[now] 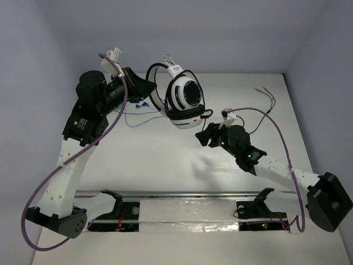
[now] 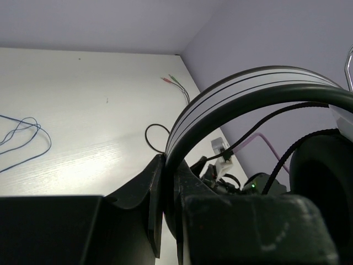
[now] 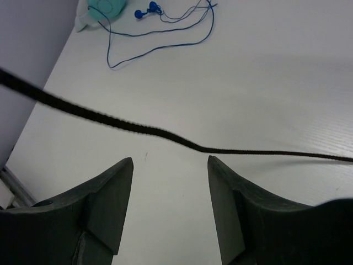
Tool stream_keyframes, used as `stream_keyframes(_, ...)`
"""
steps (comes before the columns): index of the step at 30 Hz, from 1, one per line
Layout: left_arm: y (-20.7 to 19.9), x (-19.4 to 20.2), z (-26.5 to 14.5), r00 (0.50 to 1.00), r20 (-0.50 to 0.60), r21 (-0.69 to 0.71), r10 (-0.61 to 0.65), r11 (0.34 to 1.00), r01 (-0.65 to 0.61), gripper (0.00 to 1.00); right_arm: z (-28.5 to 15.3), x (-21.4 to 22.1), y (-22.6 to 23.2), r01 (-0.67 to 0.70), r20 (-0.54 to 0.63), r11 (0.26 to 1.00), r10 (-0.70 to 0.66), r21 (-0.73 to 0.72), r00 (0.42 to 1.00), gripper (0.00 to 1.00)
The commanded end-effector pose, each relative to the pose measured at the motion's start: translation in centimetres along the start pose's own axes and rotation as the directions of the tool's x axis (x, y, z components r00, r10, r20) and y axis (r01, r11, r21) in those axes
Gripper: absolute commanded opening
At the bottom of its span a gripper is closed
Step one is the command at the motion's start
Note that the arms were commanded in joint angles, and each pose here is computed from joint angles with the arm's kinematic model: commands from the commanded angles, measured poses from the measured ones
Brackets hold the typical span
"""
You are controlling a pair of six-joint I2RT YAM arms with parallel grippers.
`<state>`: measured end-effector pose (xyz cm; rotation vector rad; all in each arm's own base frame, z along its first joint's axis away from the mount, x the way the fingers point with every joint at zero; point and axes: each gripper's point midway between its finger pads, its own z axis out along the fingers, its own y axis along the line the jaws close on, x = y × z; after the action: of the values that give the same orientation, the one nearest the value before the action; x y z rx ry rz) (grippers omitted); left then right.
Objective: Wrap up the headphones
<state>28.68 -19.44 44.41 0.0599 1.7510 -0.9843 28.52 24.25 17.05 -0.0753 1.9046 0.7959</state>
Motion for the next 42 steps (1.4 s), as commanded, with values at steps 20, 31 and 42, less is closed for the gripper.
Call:
stream_keyframes(20, -4.4, -3.9, -1.0, 0.993, 0.114, 0.155, -0.034, 0.988, 0.016, 0.00, 7.7, -0.3, -0.3, -0.014, 0.074, 0.964, 0.035, -0.266, 0.997, 0.56)
stream_keyframes(31, 0.5, -4.7, 2.1, 0.956, 0.255, 0.016, -0.147, 0.989, 0.148, 0.00, 5.4, 3.0, 4.2, -0.175, -0.102, 0.880, 0.144, -0.441, 0.984, 0.12)
stream_keyframes(42, 6.5, -8.3, 3.3, 0.861, 0.491, -0.194, -0.130, 0.948, 0.253, 0.00, 0.0, 10.4, 9.6, -0.180, -0.313, 0.898, 0.051, -0.401, 0.949, 0.00)
